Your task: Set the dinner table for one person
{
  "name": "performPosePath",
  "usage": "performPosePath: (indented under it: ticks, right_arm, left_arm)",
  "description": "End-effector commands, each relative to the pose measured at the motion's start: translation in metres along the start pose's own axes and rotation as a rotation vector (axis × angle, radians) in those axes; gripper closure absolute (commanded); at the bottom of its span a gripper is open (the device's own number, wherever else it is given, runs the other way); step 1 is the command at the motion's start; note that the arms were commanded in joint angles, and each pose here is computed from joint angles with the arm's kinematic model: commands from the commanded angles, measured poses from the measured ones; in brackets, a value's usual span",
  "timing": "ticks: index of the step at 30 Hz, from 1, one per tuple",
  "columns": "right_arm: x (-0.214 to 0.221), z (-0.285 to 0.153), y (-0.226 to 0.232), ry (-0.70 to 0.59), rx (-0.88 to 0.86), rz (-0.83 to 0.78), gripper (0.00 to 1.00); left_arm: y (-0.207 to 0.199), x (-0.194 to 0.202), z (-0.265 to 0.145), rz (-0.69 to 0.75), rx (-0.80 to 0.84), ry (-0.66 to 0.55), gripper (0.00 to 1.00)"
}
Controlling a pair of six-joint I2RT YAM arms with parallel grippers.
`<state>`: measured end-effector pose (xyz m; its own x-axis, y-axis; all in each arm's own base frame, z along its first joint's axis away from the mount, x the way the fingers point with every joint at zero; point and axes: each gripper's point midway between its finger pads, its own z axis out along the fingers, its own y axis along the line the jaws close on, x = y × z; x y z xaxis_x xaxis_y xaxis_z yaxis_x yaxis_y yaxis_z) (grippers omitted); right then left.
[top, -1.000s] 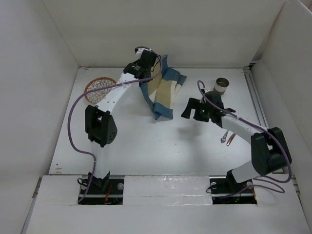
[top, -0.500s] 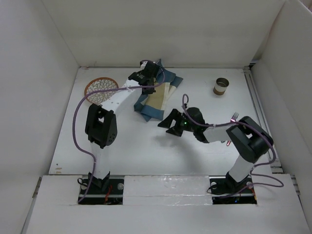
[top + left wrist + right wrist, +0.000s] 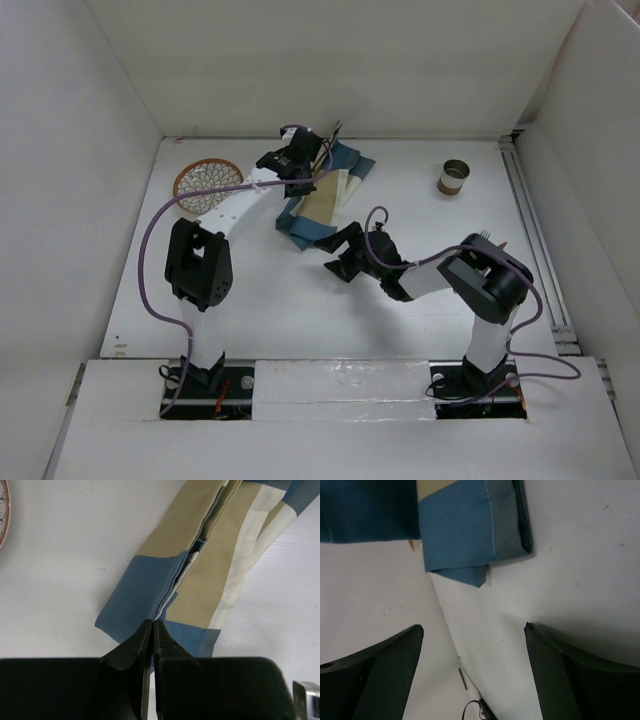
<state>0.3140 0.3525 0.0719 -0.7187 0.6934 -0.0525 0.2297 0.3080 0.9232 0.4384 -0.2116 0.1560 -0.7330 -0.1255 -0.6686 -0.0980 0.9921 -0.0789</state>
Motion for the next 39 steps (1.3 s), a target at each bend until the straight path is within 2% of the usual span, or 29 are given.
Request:
performPosePath:
  ticks: [1, 8, 15, 20, 27, 28, 29, 30, 34, 37, 38, 39]
  right_arm:
    - [-0.02, 0.018, 0.027, -0.084, -0.076, 0.091, 0.12]
    - [-0.036, 0.033, 0.016, -0.155, -0.048, 0.176, 0.25]
    - [-0.066, 0.033, -0.005, -0.269, 0.054, 0.192, 0.33]
    - [-0.091, 0.041, 0.006, -0.303, 0.054, 0.189, 0.41]
    - [-0.092, 0.043, -0.001, -0.292, 0.083, 0.154, 0.67]
    - [-0.092, 0.043, -0.002, -0.292, 0.084, 0.143, 0.82]
    - [-0.097, 0.043, -0.002, -0.3, 0.085, 0.147, 0.93]
    - [-0.1, 0.041, 0.002, -0.299, 0.076, 0.139, 0.99]
    - [-0.108, 0.025, 0.012, -0.317, 0.055, 0.108, 1.0]
    - [-0.13, 0.009, 0.015, -0.359, 0.057, 0.072, 1.0]
    - [-0.137, -0.001, 0.03, -0.375, 0.034, 0.034, 1.0]
    - [-0.142, -0.008, 0.022, -0.383, 0.078, 0.02, 1.0]
  left_arm:
    - [0.001, -0.013, -0.018, -0.037, 0.023, -0.041, 1.0]
    - [0.002, -0.016, -0.025, -0.04, 0.028, -0.049, 1.0]
    - [0.002, -0.009, -0.025, -0.036, 0.039, -0.029, 1.0]
    - [0.001, -0.011, -0.03, -0.043, 0.059, -0.041, 1.0]
    - [0.0, -0.012, -0.034, -0.036, 0.071, -0.043, 1.0]
    - [0.0, -0.012, -0.034, -0.036, 0.071, -0.044, 1.0]
    - [0.0, -0.012, -0.034, -0.036, 0.071, -0.044, 1.0]
    - [0.0, -0.012, -0.034, -0.036, 0.071, -0.044, 1.0]
    - [-0.004, -0.022, -0.038, -0.046, 0.086, -0.068, 1.0]
    - [0.004, -0.027, -0.034, -0.086, 0.071, -0.07, 1.0]
    - [0.004, -0.029, -0.038, -0.089, 0.075, -0.078, 1.0]
    - [0.01, -0.036, -0.041, -0.116, 0.072, -0.091, 1.0]
